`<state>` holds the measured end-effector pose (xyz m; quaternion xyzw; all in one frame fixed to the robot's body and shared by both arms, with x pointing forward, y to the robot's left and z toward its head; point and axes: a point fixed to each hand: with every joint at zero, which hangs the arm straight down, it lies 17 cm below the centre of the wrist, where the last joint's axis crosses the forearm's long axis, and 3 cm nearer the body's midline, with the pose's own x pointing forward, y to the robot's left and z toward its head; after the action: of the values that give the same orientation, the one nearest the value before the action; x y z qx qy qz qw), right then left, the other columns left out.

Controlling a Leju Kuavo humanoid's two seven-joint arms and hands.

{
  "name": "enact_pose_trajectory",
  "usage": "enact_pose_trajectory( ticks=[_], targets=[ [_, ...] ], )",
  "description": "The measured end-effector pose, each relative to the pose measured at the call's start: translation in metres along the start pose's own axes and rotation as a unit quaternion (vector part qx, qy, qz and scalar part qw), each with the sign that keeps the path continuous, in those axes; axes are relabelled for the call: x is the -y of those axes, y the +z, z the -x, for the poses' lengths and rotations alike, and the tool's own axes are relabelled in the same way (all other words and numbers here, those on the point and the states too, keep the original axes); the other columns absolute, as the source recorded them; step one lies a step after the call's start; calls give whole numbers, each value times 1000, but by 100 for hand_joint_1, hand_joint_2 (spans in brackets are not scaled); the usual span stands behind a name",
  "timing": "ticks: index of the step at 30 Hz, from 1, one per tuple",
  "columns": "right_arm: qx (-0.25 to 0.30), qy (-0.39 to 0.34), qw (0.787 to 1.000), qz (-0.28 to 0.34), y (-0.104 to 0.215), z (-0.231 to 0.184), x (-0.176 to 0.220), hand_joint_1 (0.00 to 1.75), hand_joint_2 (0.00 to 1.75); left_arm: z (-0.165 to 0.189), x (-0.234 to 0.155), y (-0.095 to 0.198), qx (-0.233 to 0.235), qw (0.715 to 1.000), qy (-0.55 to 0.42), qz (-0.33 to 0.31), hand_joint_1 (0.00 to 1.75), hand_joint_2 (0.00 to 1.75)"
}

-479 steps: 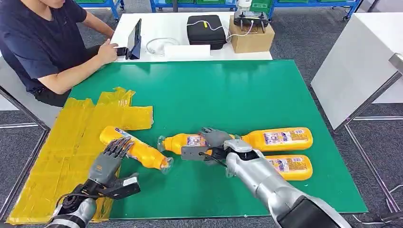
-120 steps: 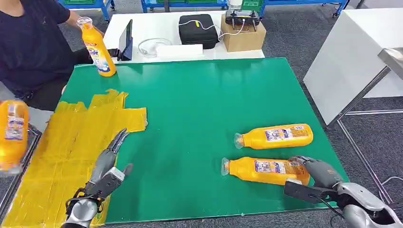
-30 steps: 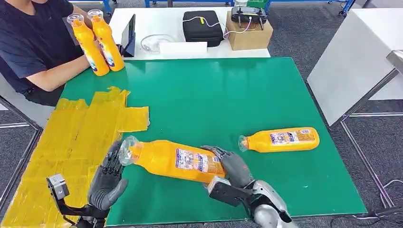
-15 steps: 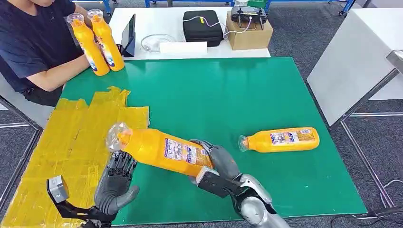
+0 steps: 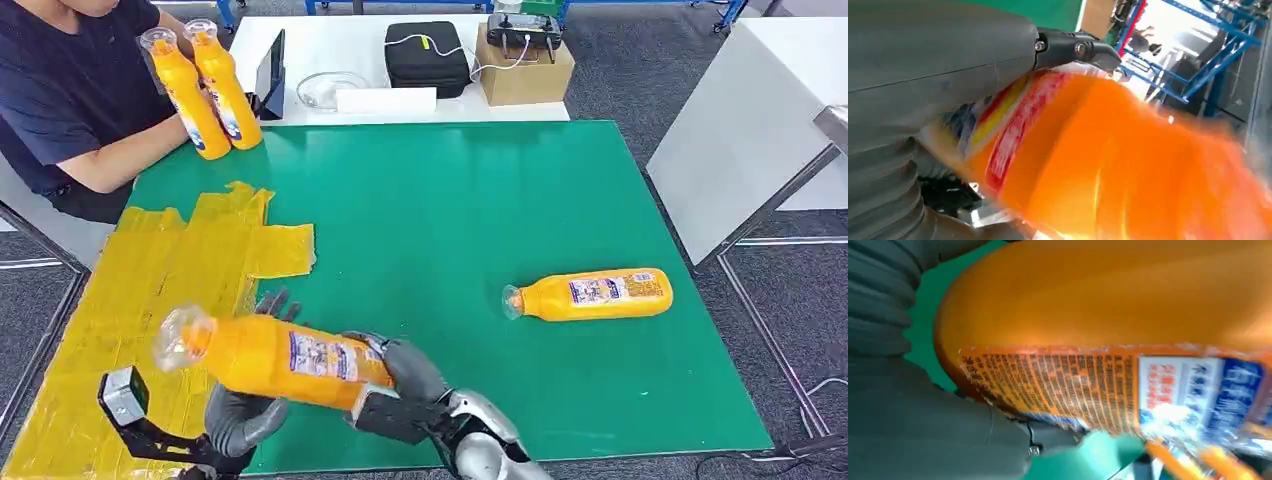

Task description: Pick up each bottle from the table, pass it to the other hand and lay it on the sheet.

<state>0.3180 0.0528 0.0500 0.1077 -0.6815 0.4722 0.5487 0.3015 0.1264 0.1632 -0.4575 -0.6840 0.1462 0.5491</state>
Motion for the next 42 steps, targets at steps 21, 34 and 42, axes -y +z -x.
enact_pose_trajectory(
  ticks=[21,34,42],
  targets=[
    [6,4,999,-34,-8,-7,-23,175,175,1,-4,2,-2,1000,-14,-7,0,175],
    [5,6,999,-41,-11,-16,-37,175,175,12,3,-11,11,963,-269,-9,175,175],
    [7,6,999,-41,-11,-18,-37,175,175,12,8,-14,18,959,-284,-3,175,175]
  ],
)
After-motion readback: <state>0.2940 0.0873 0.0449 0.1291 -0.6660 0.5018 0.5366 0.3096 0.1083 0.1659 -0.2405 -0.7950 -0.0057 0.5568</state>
